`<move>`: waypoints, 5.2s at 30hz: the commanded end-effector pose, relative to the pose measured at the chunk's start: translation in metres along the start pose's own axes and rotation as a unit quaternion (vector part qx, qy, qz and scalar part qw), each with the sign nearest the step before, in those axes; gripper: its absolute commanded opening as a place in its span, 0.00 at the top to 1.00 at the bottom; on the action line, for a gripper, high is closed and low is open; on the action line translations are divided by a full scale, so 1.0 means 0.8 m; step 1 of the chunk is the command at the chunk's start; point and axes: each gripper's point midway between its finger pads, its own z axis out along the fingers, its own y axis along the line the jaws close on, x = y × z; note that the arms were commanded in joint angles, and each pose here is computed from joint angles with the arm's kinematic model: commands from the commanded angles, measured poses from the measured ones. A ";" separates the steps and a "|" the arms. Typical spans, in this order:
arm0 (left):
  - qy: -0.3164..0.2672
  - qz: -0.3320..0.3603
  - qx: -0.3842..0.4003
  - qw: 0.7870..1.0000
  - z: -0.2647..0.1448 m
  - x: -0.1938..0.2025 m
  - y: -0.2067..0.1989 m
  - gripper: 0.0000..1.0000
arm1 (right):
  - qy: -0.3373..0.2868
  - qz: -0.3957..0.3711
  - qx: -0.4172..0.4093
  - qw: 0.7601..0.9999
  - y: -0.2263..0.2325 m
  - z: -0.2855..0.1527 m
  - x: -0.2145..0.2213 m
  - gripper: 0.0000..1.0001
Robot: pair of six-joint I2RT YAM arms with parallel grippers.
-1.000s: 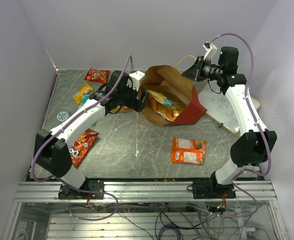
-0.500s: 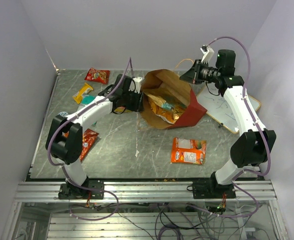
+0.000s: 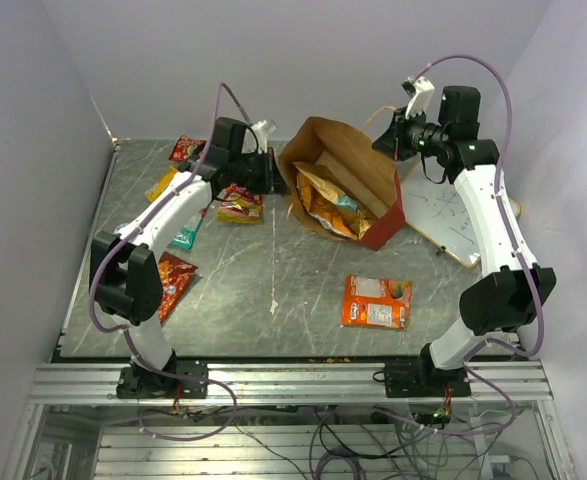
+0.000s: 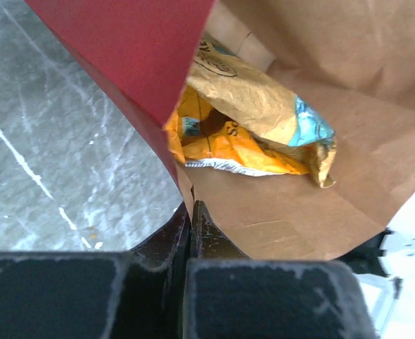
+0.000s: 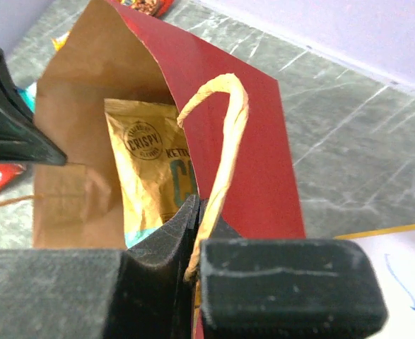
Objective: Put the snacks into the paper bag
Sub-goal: Adjust the paper bag at the center of the board, then pick up the snack from the center of the board.
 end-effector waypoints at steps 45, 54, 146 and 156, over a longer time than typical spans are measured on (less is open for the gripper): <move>-0.014 -0.148 0.148 0.978 -0.026 -0.058 -0.030 0.54 | 0.094 -0.104 0.081 0.987 -0.048 0.053 0.020 0.92; -0.027 -0.097 0.156 0.983 -0.049 -0.073 -0.042 0.26 | 0.105 -0.110 0.081 0.985 -0.051 0.052 0.026 0.91; 0.021 0.230 -0.197 0.953 -0.363 0.071 0.167 0.93 | 0.073 -0.092 -0.024 0.993 0.037 0.023 0.044 1.00; -0.213 0.392 -0.174 0.878 -0.395 -0.119 0.018 0.93 | 0.078 -0.089 -0.054 0.992 0.049 0.028 0.047 1.00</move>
